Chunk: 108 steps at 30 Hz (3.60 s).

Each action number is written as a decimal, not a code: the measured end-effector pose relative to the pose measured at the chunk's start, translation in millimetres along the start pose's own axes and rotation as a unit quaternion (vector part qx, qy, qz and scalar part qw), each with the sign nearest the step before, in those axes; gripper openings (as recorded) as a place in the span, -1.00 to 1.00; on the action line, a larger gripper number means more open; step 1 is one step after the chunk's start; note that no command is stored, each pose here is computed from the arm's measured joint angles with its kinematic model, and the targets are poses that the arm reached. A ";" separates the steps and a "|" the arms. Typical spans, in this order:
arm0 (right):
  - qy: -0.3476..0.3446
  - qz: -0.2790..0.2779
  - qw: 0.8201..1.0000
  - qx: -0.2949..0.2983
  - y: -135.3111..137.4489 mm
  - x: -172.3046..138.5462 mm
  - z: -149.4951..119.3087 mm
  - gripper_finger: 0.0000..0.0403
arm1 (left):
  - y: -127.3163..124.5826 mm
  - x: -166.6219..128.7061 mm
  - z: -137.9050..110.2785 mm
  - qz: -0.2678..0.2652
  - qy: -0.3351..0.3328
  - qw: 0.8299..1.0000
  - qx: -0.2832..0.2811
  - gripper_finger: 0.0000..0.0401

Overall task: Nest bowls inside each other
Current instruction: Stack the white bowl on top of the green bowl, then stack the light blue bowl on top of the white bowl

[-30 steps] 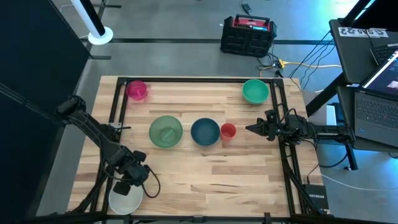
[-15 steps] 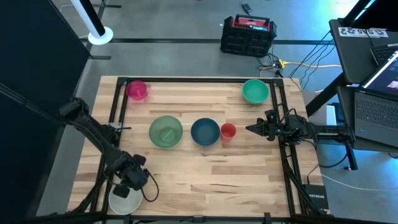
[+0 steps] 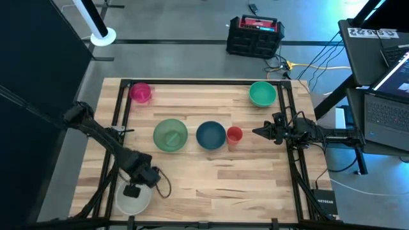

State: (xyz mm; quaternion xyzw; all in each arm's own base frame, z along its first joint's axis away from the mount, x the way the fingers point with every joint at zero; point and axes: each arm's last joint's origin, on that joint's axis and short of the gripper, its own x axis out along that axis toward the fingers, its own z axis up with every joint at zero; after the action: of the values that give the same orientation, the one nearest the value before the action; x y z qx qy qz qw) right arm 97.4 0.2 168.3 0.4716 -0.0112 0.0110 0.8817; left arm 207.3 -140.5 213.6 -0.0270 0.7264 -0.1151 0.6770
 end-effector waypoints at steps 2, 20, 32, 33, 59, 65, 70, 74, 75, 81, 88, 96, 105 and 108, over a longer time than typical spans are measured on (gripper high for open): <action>0.000 0.000 1.000 0.000 -0.1 0.0 0.0 -1.00 | 8.1 -12.9 2.5 -0.003 -0.002 1.000 -0.024 -0.99; 0.007 -0.003 1.000 -0.001 -1.0 0.0 -0.9 -1.00 | 164.8 -119.0 22.2 0.089 -0.099 0.965 -0.224 -1.00; 0.008 -0.003 1.000 -0.002 -1.0 0.0 -1.0 -1.00 | 234.2 -76.6 40.6 0.087 -0.030 0.976 -0.196 -1.00; 0.008 -0.003 1.000 -0.002 -1.0 0.0 -1.0 -1.00 | 240.1 -72.7 41.0 0.085 -0.024 0.977 -0.194 -1.00; 0.020 0.007 1.000 -0.007 -0.1 0.0 -1.5 -1.00 | 243.9 -34.6 44.1 0.070 -0.028 0.991 -0.108 -0.70; 0.021 0.009 1.000 -0.007 0.0 0.0 -1.6 -1.00 | 240.8 -28.0 43.1 0.069 -0.024 0.992 -0.099 -0.50; 0.021 0.009 1.000 -0.011 0.0 0.0 -1.6 -1.00 | 242.1 -51.4 46.6 0.084 -0.056 0.989 -0.106 -0.42; 0.020 0.009 1.000 -0.010 0.1 0.0 -1.5 -1.00 | 241.4 -70.3 48.5 0.087 -0.060 0.988 -0.110 -0.41; 0.016 0.010 1.000 -0.011 0.4 0.0 -1.1 -1.00 | 240.9 -75.7 49.5 0.088 -0.063 0.988 -0.111 -0.41; -0.024 0.010 0.999 -0.041 11.9 1.4 8.9 -1.00 | 235.7 -116.4 57.1 0.104 -0.110 0.982 -0.113 -0.41; -0.079 0.021 0.992 -0.093 35.0 5.6 26.7 -1.00 | 220.2 -166.3 58.9 0.136 -0.192 0.967 -0.099 -0.41; -0.070 -0.101 0.967 -0.225 83.0 35.0 66.9 -1.00 | 200.7 -215.6 44.4 0.159 -0.267 0.945 -0.101 -0.41; 0.105 -0.551 0.776 -0.289 92.3 60.8 155.7 -1.00 | 181.8 -232.7 12.1 0.152 -0.280 0.938 -0.133 -0.41; 0.148 -0.563 0.772 -0.255 81.5 66.5 182.0 -0.94 | 176.4 -239.1 2.8 0.154 -0.296 0.933 -0.137 -0.41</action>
State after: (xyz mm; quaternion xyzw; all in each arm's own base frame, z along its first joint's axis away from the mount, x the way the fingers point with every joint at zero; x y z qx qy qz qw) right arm 159.6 -105.3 339.1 0.1442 0.3846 -0.4213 0.8086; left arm 250.2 77.2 411.3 -0.0405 0.4968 0.1045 0.8606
